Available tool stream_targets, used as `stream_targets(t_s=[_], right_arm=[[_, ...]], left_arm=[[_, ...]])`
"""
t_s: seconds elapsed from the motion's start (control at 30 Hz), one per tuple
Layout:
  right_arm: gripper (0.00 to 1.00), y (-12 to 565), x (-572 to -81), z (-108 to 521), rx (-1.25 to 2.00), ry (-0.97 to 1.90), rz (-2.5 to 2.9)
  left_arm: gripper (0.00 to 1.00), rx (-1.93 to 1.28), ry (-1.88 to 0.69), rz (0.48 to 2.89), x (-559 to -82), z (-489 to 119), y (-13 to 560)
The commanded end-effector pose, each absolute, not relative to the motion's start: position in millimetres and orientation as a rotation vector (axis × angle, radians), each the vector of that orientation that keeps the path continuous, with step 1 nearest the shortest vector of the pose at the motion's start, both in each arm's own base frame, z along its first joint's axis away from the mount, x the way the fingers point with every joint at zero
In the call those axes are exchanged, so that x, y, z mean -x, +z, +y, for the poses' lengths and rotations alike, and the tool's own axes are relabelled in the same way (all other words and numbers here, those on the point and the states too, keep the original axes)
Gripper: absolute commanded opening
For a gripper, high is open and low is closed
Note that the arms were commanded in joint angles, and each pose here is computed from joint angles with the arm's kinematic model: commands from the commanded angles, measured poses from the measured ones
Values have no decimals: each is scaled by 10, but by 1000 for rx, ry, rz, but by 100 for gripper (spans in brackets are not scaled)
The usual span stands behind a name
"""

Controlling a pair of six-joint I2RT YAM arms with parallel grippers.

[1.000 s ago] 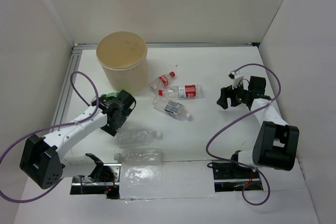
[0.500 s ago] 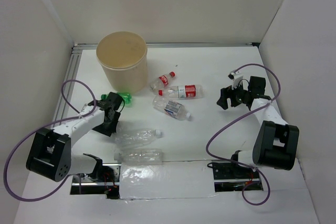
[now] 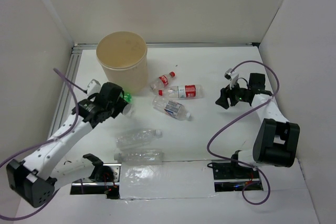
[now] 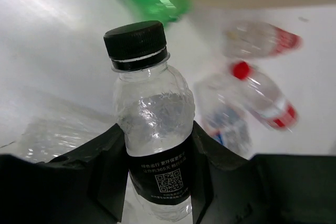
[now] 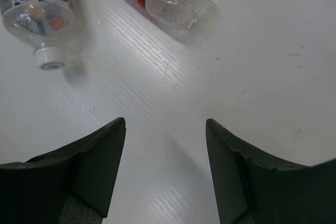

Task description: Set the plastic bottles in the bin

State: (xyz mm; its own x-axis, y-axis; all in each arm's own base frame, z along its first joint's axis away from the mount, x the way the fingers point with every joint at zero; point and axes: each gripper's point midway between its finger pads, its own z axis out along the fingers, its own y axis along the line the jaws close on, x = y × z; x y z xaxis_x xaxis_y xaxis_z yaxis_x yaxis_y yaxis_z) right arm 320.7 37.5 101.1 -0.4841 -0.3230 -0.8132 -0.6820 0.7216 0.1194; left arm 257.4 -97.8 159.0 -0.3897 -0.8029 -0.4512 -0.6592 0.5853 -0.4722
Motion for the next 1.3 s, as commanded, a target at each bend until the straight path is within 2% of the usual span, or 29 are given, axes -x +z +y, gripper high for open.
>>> stream_targets(t_s=[0.0, 0.17, 0.23, 0.33, 0.37, 0.5, 0.57, 0.67, 0.7, 0.77, 0.83, 0.9, 0.93, 1.03, 1.13, 1.17, 1.2, 1.27], right_arm=[[71, 1243, -3339, 528, 873, 596, 1982], [73, 1259, -3496, 605, 909, 606, 1961], [74, 1258, -3527, 671, 936, 600, 1954], [75, 1336, -3635, 773, 990, 575, 1919], [75, 1332, -3692, 790, 1003, 553, 1915], [75, 1336, -3852, 907, 1106, 478, 1878], [76, 1327, -3914, 901, 1128, 466, 1865], [79, 1293, -4016, 979, 1200, 491, 1811], [81, 1191, -4033, 986, 1242, 505, 1806], [87, 1225, -4116, 1049, 1317, 506, 1745], [90, 1157, -4144, 1116, 1437, 522, 1665], [91, 1110, -4137, 1189, 1517, 536, 1597], [91, 1083, -4167, 1224, 1574, 522, 1548], [93, 990, -4188, 1370, 1668, 518, 1498], [93, 937, -4149, 1576, 1745, 572, 1459], [93, 897, -4135, 1627, 1776, 576, 1446], [93, 868, -4123, 1725, 1808, 574, 1434], [93, 721, -4113, 1823, 1842, 575, 1426]], left_arm=[[0, 871, -397, 2092, -2611, -1097, 2280], [0, 547, -581, 1827, -3018, -1412, 3237], [4, 528, -581, 1742, -3187, -1443, 3539], [11, 560, -481, 1686, -3624, -1405, 3723], [13, 606, -440, 1711, -3863, -1333, 3583], [20, 687, -484, 1619, -4287, -1189, 3867], [20, 716, -447, 1630, -4415, -1052, 3827], [35, 751, -388, 1675, -4633, -919, 3669], [52, 744, -369, 1696, -4676, -891, 3606], [73, 722, -344, 1732, -4787, -866, 3511], [88, 678, -330, 1770, -4819, -874, 3477], [93, 650, -335, 1766, -4812, -888, 3571], [100, 625, -343, 1762, -4772, -897, 3636], [100, 593, -370, 1705, -4561, -855, 3949], [100, 595, -362, 1751, -4239, -823, 3828], [100, 620, -381, 1716, -4010, -772, 3944], [100, 652, -346, 1786, -3875, -725, 3619], [100, 729, -360, 1807, -3634, -662, 3407]])
